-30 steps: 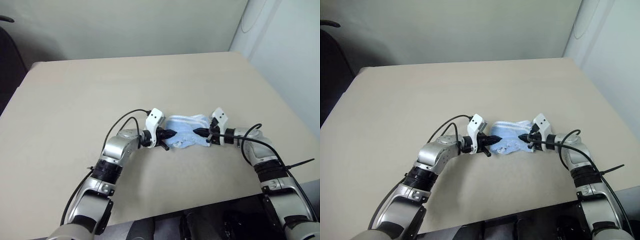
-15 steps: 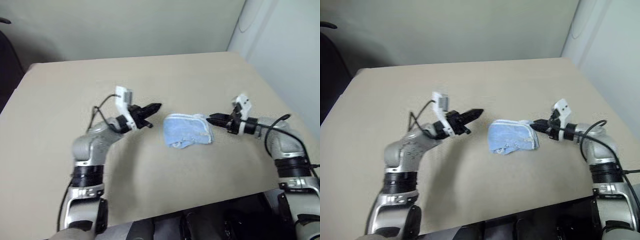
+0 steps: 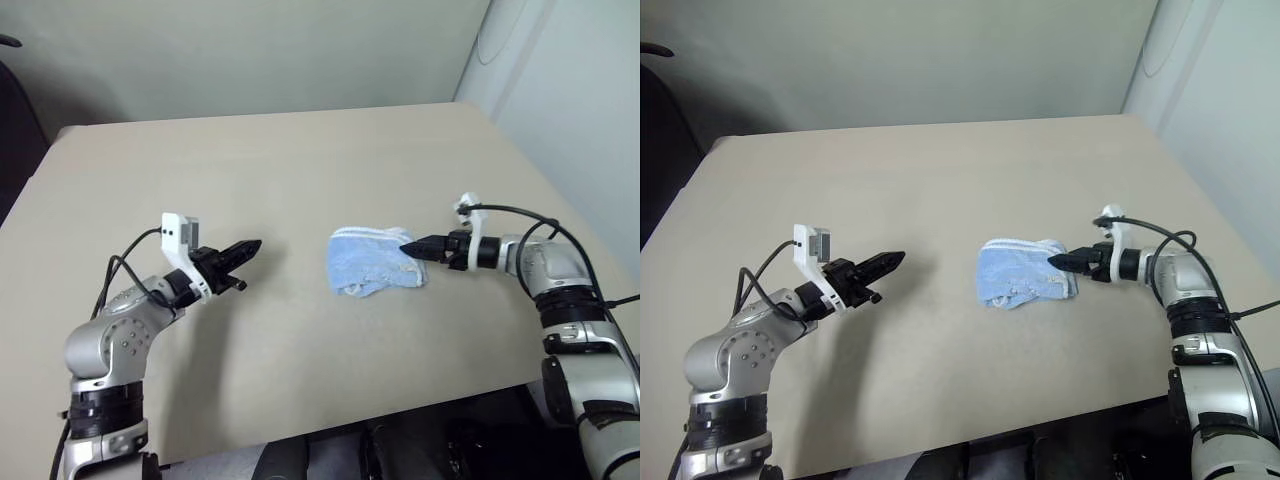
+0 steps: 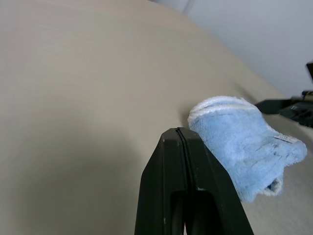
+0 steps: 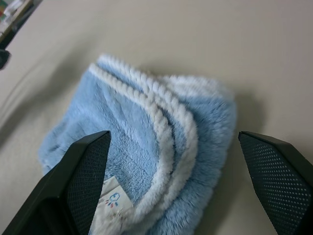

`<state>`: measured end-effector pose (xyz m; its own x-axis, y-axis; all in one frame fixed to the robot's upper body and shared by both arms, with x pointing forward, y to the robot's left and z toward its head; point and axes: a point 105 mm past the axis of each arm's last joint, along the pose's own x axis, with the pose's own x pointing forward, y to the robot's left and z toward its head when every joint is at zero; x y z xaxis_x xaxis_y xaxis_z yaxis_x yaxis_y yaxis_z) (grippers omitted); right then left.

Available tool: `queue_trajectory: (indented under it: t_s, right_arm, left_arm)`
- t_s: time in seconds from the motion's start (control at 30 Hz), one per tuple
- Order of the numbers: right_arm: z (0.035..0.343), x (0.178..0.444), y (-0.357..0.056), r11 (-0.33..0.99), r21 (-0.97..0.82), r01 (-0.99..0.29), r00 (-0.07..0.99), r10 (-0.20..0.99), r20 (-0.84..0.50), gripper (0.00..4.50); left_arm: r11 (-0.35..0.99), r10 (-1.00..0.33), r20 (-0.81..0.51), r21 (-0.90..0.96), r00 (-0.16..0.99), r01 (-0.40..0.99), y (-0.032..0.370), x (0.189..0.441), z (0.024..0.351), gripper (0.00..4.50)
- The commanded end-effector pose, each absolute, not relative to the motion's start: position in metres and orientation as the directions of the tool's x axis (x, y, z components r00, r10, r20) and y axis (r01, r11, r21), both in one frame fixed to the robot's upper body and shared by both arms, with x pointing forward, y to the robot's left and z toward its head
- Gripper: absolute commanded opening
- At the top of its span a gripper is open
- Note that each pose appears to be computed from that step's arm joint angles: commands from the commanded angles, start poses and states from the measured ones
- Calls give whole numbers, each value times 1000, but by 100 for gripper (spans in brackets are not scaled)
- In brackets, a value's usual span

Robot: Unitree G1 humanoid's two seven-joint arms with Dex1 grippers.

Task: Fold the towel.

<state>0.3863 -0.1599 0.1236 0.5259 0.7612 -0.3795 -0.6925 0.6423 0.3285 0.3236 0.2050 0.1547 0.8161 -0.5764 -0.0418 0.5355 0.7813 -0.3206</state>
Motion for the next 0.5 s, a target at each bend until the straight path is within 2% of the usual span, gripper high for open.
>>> queue_trajectory:
  t_s: [0.03,0.27,0.4,0.5]
  right_arm:
    - [122,390,-156,645,256,-720,526,748,-405,448]
    - [114,385,-137,576,266,-773,457,796,-397,448]
    - [120,383,-129,550,298,-780,442,822,-360,357]
    - [125,382,-130,547,324,-772,446,829,-336,251]
  left_arm:
    - [789,-561,12,-293,828,539,207,314,171,0]
    - [796,-546,20,-299,838,526,203,308,171,0]
    - [796,-544,24,-300,839,525,202,311,174,0]
    - [793,-548,26,-301,836,529,201,313,175,0]
